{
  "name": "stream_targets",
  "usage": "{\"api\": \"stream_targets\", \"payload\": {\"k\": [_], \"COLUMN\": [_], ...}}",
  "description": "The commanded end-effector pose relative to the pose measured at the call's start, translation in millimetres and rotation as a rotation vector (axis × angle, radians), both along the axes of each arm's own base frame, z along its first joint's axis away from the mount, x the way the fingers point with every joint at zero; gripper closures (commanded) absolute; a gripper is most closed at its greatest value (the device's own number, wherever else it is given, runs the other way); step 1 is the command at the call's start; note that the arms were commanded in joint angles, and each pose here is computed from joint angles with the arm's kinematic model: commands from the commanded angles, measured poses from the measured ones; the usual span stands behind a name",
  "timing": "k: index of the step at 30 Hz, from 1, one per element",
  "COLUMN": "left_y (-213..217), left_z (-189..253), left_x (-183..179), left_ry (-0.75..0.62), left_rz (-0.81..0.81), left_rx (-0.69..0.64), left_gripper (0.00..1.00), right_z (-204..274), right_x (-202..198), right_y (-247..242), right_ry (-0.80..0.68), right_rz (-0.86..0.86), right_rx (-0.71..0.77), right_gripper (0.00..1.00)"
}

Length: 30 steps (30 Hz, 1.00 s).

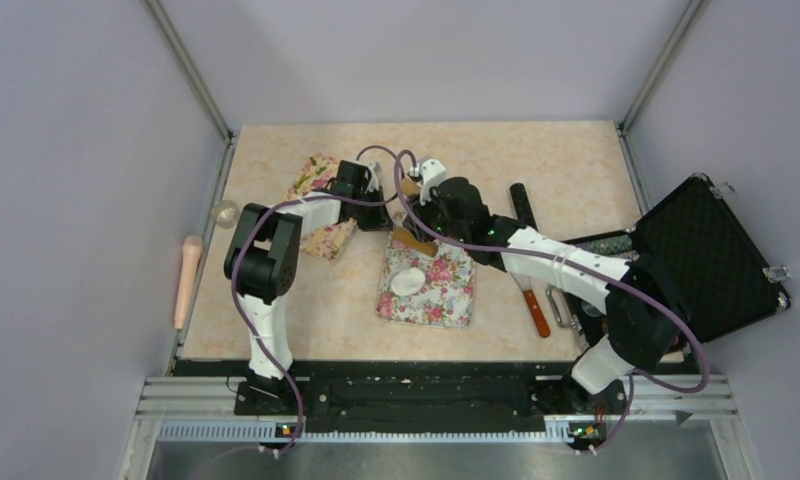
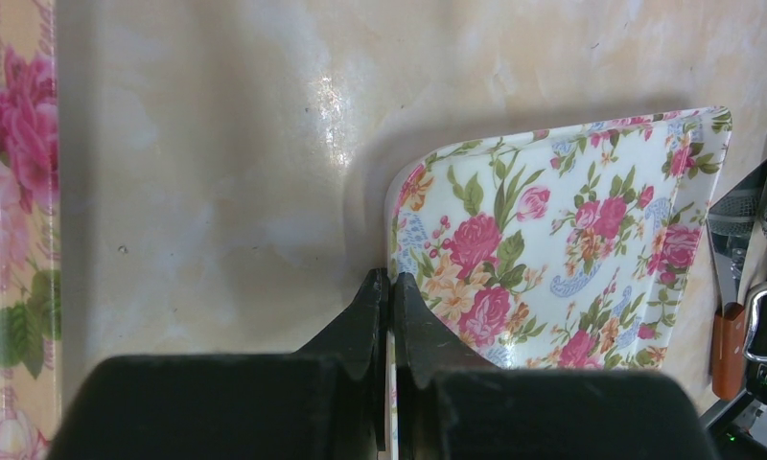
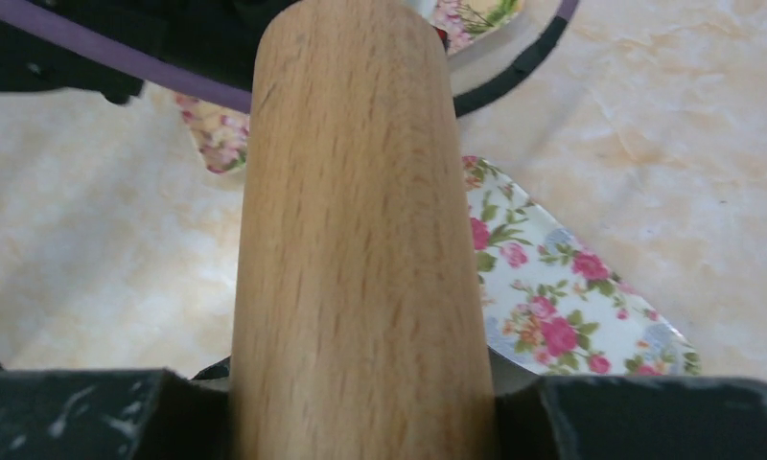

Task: Roll out the dumpling wrappers from the dough
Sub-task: Flatten out the dough on the work surface.

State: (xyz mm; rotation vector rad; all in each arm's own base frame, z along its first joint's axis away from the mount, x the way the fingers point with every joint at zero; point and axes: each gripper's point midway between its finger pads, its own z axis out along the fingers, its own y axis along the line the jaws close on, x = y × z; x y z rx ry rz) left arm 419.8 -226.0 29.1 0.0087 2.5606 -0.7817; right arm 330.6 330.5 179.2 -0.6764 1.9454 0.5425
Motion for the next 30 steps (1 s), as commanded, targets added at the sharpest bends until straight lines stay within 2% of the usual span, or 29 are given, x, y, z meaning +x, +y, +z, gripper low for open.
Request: {"api": "stream_targets", "payload": {"k": [1, 8, 16, 24, 30], "left_y": [13, 14, 19, 28, 29], "left_z": [-13, -12, -12, -5, -2], "left_x": [-10, -10, -7, -3, -4], "left_ry": [0.045, 0.045, 0.044, 0.03, 0.025], "left_rz": [0.017, 0.018, 0.032, 0.053, 0.053], "left_rx": [0.035, 0.033, 0.024, 0.02, 0.015], "left_gripper": [1.0, 1.0, 1.0, 1.0, 1.0], "right_z": [3, -49, -91, -146, -169], "right_x": [-3, -31, -53, -70, -63], "right_y": [29, 46, 19, -24, -50], "right_ry": [0.113, 0.1, 0.038, 0.024, 0.071], "right_rz": [-0.122, -0.221, -0.218, -0.179, -0.184], "right_rx": [0.111, -0.046, -0.162, -0.351, -0.375], "right_gripper": [1.0, 1.0, 1.0, 1.0, 1.0]}}
